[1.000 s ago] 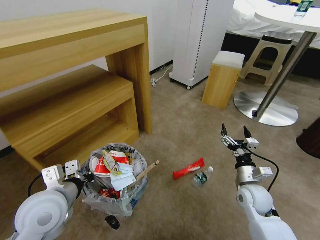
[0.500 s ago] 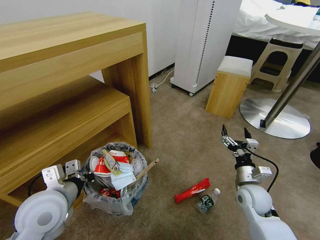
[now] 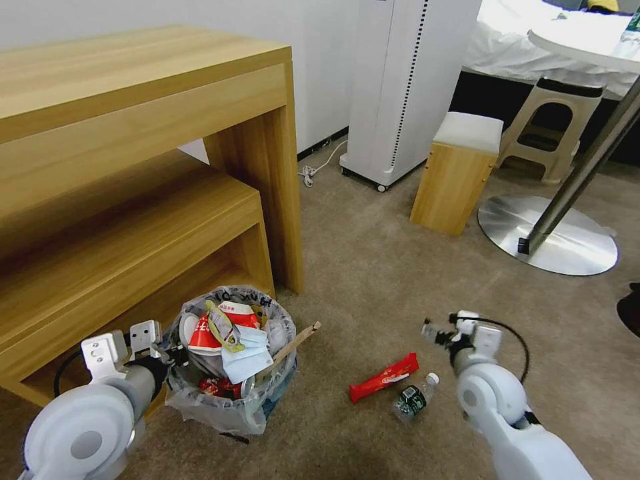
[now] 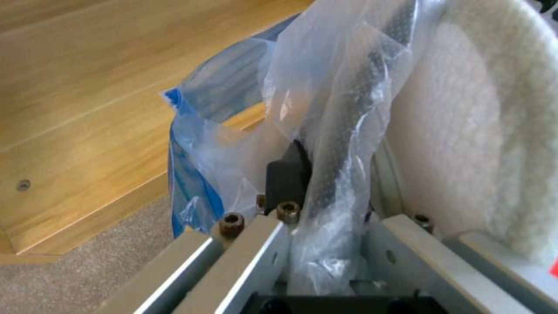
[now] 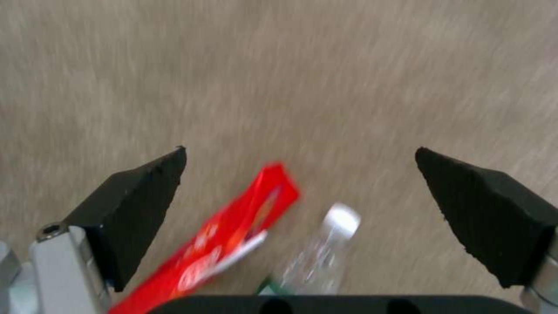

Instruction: Pick up the trash bin and place the garbage on the floor into it.

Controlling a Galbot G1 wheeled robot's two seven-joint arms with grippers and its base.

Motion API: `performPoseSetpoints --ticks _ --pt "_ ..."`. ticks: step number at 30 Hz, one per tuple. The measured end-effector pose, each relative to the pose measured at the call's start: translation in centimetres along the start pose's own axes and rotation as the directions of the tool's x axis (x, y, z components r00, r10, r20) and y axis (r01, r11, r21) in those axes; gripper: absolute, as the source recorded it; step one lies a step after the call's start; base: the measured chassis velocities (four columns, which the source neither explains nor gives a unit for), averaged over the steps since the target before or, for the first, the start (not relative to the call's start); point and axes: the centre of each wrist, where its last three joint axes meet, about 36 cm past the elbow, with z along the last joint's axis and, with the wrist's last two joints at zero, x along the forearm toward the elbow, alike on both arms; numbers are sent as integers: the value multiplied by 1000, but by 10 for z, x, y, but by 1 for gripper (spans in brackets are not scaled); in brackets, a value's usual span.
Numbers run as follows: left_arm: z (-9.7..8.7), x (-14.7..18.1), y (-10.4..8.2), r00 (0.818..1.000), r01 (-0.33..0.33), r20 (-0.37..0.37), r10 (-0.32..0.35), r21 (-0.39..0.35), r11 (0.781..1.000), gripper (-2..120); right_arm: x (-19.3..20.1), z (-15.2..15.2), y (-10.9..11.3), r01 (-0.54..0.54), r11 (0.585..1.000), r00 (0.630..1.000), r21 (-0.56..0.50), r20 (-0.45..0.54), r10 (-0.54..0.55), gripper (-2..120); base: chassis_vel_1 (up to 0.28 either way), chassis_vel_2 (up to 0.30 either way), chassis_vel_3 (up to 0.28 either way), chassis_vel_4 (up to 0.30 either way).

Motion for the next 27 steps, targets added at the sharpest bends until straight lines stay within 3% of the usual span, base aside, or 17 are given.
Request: performPoseSetpoints --ticks 2,6,18,27 --pt "0 0 0 1000 0 1 0 -1 1000 0 -10 0 11 1 1000 996 -11 -87 -2 100 0 0 0 0" --pt "-2 0 0 1000 0 6 0 -6 1000 0 -23 3 18 -6 999 988 -40 -153 0 100 0 0 0 0" --pt "-2 -5 -1 1000 0 1 0 -6 1000 0 -69 24 35 -26 996 960 -80 -280 3 100 0 0 0 0" --pt "-2 -7 0 1000 2 3 -2 -6 1000 0 -107 44 38 -104 992 933 -68 -353 73 100 0 0 0 0"
